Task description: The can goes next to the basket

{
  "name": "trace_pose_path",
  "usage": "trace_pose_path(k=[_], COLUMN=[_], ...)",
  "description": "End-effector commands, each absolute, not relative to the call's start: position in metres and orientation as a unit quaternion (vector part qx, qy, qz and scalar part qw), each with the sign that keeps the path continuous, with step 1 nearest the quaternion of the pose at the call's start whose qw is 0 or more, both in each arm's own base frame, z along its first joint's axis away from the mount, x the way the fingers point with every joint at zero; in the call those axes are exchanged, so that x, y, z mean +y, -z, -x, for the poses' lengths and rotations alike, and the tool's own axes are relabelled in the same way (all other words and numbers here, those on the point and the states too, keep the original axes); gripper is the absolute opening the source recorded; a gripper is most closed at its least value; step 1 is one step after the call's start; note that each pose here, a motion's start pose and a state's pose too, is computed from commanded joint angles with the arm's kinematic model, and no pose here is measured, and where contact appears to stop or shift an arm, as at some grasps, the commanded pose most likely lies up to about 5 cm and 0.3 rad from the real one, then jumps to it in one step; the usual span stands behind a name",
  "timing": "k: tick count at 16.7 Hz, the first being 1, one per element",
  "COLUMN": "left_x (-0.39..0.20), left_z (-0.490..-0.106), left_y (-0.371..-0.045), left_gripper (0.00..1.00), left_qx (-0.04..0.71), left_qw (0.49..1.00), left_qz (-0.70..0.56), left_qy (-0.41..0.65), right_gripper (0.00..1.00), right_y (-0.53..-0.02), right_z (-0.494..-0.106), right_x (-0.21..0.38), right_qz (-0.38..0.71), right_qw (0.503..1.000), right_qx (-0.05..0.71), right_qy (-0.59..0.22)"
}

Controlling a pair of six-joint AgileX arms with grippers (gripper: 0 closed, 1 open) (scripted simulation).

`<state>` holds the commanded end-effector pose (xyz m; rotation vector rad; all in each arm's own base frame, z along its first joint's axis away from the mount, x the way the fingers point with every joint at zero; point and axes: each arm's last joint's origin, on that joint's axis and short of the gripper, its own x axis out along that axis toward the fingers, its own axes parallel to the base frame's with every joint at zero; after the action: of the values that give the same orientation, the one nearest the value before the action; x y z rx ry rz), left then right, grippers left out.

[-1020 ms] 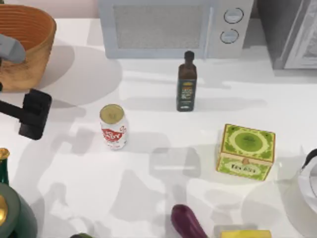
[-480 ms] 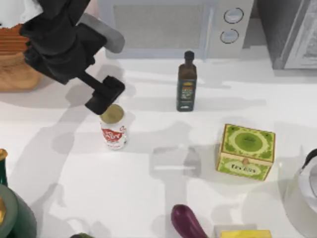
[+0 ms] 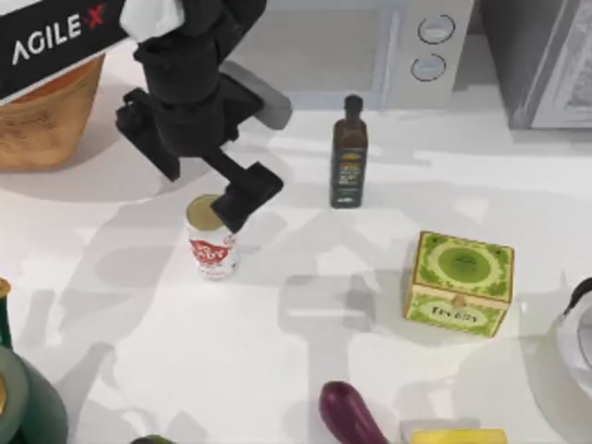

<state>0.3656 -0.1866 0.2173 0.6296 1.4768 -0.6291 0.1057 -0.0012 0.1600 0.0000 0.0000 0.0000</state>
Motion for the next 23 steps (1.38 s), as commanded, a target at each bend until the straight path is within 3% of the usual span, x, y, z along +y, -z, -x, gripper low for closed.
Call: trace_pose_path(k=[5,12,17,23], left_x=[-0.185,-0.187,-0.187,-0.187], left_z=[-0.366,-0.366,-0.366,-0.366], left_y=[-0.216,-0.163,-0.157,-0.157], left_gripper=[1.0,1.0,1.0,0.55], left_qx=[0.651,0.649,0.65,0.65], left_qw=[0.652,0.652,0.651,0.651], left_qz=[-0.276,-0.277,-0.277,-0.277], left_qy=[0.275,0.277,0.277,0.277], right_gripper=[1.0,1.0,1.0,1.0], right_y=[-0.16,-0.16,-0.16,-0.16], right_z=[-0.106,-0.106,-0.106,-0.106], right_x=[-0.001,-0.001,-0.001,-0.001], right_qz=[0.0,0.0,0.0,0.0], right_qw=[1.0,1.0,1.0,1.0], right_qx=[0.0,0.0,0.0,0.0], right_qy=[0.0,0.0,0.0,0.0])
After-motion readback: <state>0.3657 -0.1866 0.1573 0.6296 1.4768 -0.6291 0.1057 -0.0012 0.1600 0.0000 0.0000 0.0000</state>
